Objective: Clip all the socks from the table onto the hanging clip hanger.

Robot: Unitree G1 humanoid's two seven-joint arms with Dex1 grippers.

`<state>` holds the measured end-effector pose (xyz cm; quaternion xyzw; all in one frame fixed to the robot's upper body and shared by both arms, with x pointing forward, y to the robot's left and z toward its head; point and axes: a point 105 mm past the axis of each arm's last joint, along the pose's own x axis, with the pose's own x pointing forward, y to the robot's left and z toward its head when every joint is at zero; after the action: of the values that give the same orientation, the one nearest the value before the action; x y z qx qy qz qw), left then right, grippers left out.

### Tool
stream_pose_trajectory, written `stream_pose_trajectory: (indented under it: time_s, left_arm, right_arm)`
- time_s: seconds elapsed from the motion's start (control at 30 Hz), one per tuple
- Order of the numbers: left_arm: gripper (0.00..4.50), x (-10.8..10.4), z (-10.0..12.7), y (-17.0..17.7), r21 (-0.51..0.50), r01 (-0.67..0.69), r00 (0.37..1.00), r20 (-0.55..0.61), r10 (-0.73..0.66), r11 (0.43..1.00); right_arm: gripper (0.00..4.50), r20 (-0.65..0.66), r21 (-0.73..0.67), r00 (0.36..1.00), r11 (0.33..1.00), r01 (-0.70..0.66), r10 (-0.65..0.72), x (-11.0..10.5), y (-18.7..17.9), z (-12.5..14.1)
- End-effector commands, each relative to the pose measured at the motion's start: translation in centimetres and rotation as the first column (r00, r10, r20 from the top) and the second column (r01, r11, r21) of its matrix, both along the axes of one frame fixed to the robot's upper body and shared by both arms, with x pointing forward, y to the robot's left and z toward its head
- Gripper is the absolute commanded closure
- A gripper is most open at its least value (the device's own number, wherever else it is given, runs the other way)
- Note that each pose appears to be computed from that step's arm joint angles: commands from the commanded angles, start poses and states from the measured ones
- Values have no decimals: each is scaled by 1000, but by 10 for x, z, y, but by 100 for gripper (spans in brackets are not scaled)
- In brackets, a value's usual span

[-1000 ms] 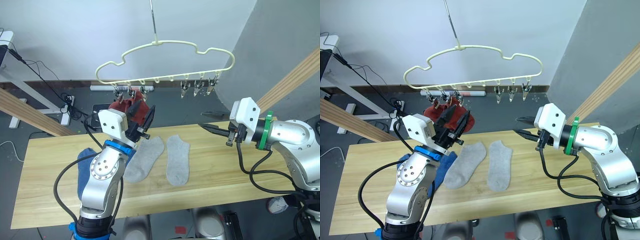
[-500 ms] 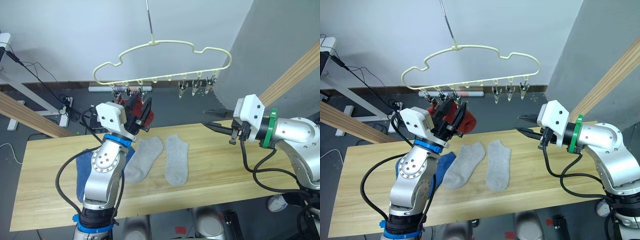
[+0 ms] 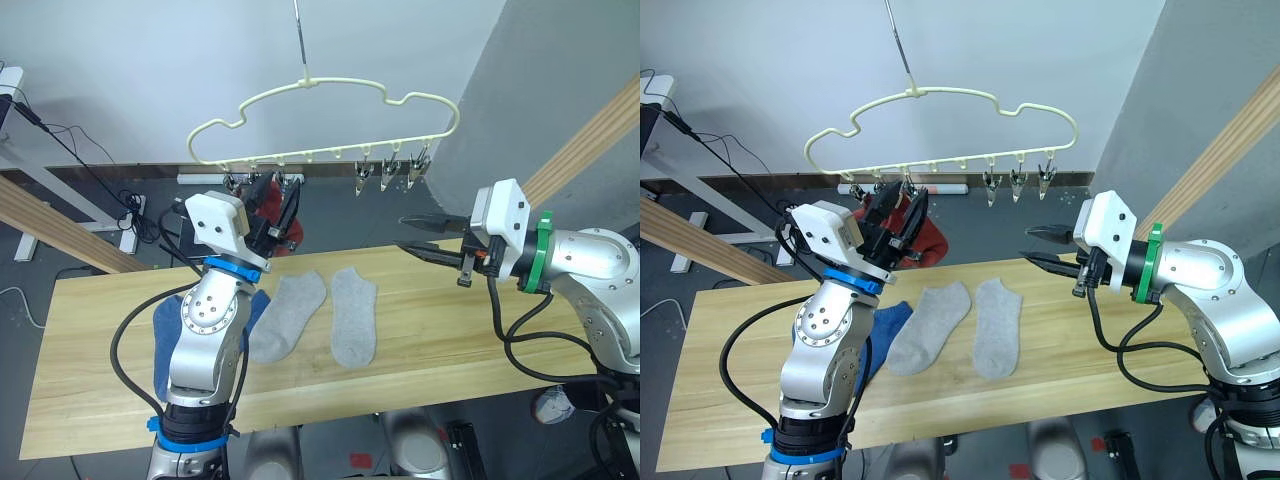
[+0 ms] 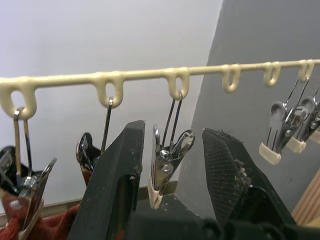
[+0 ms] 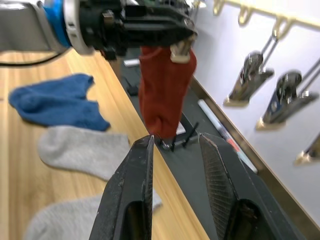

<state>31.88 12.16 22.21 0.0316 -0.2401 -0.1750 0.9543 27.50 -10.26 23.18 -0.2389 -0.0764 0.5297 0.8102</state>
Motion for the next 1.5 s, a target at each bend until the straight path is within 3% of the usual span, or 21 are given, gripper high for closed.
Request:
stream_pose_trajectory:
  time_s: [0.03, 0.87, 1.0, 1.13, 1.43, 1.5]
  left_arm:
    - [252, -4, 9, 1, -6, -7, 999, 42, 7, 1000]
    - [252, 5, 11, 0, 12, -23, 999, 34, 23, 1000]
    - [364, 5, 10, 0, 8, -21, 999, 28, 21, 1000]
    - [433, 6, 9, 0, 5, -17, 1000, 22, 17, 1000]
    - [444, 6, 10, 7, 17, -27, 999, 22, 26, 999]
    - [444, 5, 12, 7, 26, -22, 999, 24, 21, 999]
  right_arm:
    - [302, 43, 1, 999, 999, -33, 32, -8, 3, 10]
    - [302, 21, 1, 1000, 1000, -17, 17, -8, 2, 8]
    - [302, 20, 1, 1000, 1000, -17, 17, -8, 2, 8]
    - [302, 23, 3, 1000, 1000, -16, 16, -7, 2, 8]
    - [302, -18, 18, 1000, 1000, 17, -17, -6, 5, -5]
    - [269, -44, 41, 998, 998, 48, -46, -6, 5, -11]
